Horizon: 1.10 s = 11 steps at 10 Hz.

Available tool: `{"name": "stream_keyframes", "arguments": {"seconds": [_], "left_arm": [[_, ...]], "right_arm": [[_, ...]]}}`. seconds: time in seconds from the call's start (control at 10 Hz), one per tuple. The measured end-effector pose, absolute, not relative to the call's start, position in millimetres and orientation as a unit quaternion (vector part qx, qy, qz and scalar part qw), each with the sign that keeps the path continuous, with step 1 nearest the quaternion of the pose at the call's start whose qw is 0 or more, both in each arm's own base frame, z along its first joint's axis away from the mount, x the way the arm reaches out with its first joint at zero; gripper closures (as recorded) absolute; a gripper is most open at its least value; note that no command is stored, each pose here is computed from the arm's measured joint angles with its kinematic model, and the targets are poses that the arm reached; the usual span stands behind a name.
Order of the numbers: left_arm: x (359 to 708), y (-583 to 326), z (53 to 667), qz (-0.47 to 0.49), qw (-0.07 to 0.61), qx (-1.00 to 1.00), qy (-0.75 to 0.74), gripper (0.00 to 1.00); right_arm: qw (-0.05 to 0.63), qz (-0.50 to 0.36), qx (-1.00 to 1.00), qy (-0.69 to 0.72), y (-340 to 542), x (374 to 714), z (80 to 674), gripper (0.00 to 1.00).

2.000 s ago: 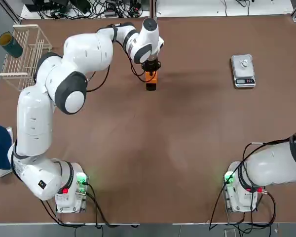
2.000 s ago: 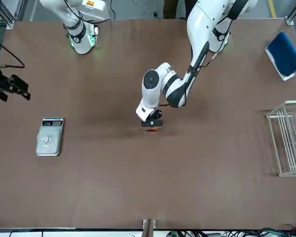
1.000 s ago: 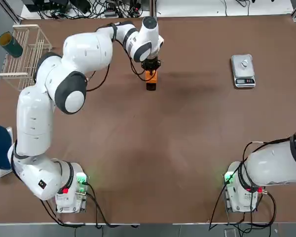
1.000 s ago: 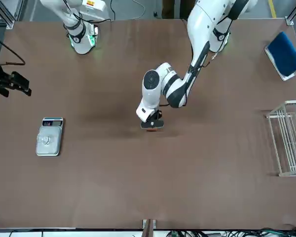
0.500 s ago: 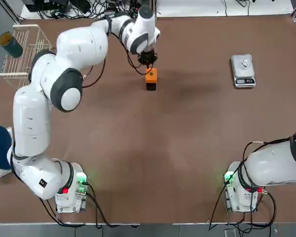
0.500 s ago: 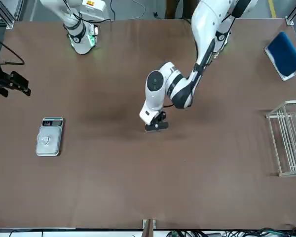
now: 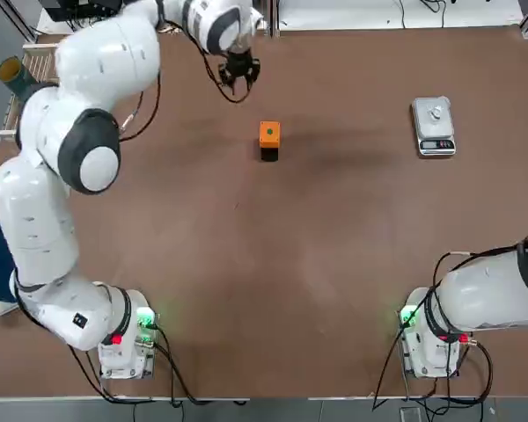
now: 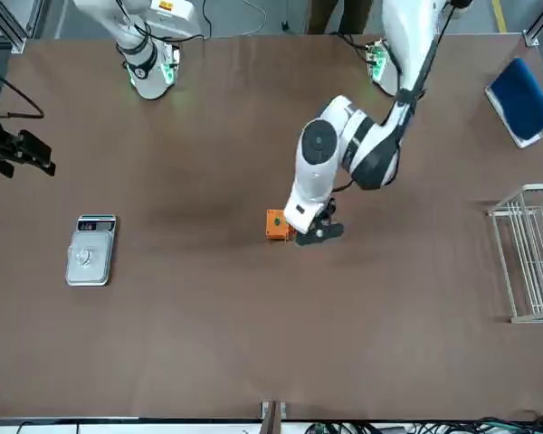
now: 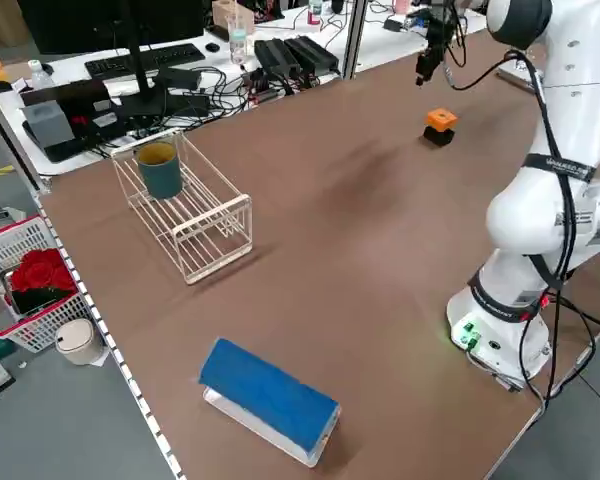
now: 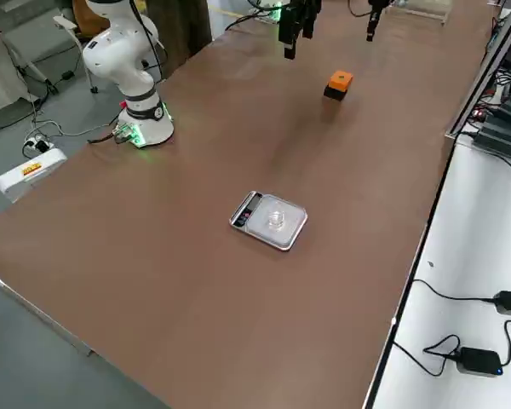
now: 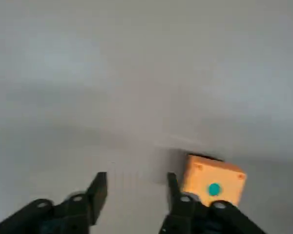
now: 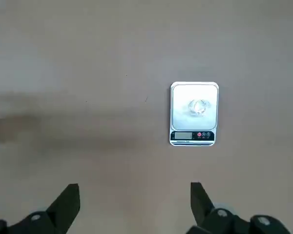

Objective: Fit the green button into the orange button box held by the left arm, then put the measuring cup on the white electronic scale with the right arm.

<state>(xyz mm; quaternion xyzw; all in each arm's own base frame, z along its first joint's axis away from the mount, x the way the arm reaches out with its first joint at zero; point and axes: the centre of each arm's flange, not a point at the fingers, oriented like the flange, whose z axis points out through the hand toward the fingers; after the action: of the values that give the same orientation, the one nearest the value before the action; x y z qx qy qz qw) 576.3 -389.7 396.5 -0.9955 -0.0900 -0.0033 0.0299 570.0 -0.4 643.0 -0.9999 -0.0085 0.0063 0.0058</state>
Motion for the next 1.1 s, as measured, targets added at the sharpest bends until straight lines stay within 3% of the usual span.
{"name": "stream_keyframes", "arguments": {"seconds": [0.2, 0.3, 0.5, 0.8, 1.1], "left_arm": [[617, -293, 451, -0.017, 0.022, -0.994, -0.110, 0.06], [630, -247, 477, -0.024, 0.006, -0.992, -0.124, 0.01], [635, -173, 513, -0.010, -0.020, -0.992, -0.121, 0.00], [612, -77, 557, 0.008, -0.028, -0.998, -0.057, 0.00], [587, -59, 593, -0.005, -0.022, -1.000, -0.010, 0.00]], "right_arm": [[0.006, 0.002, -1.000, -0.008, -1, 568, 648, 0.00], [0.006, 0.000, -1.000, -0.007, -1, 565, 652, 0.00], [0.006, -0.002, -1.000, -0.007, -2, 563, 654, 0.00], [0.006, -0.002, -1.000, -0.002, -2, 563, 655, 0.00], [0.006, -0.002, -1.000, -0.003, 0, 563, 655, 0.00]]}}
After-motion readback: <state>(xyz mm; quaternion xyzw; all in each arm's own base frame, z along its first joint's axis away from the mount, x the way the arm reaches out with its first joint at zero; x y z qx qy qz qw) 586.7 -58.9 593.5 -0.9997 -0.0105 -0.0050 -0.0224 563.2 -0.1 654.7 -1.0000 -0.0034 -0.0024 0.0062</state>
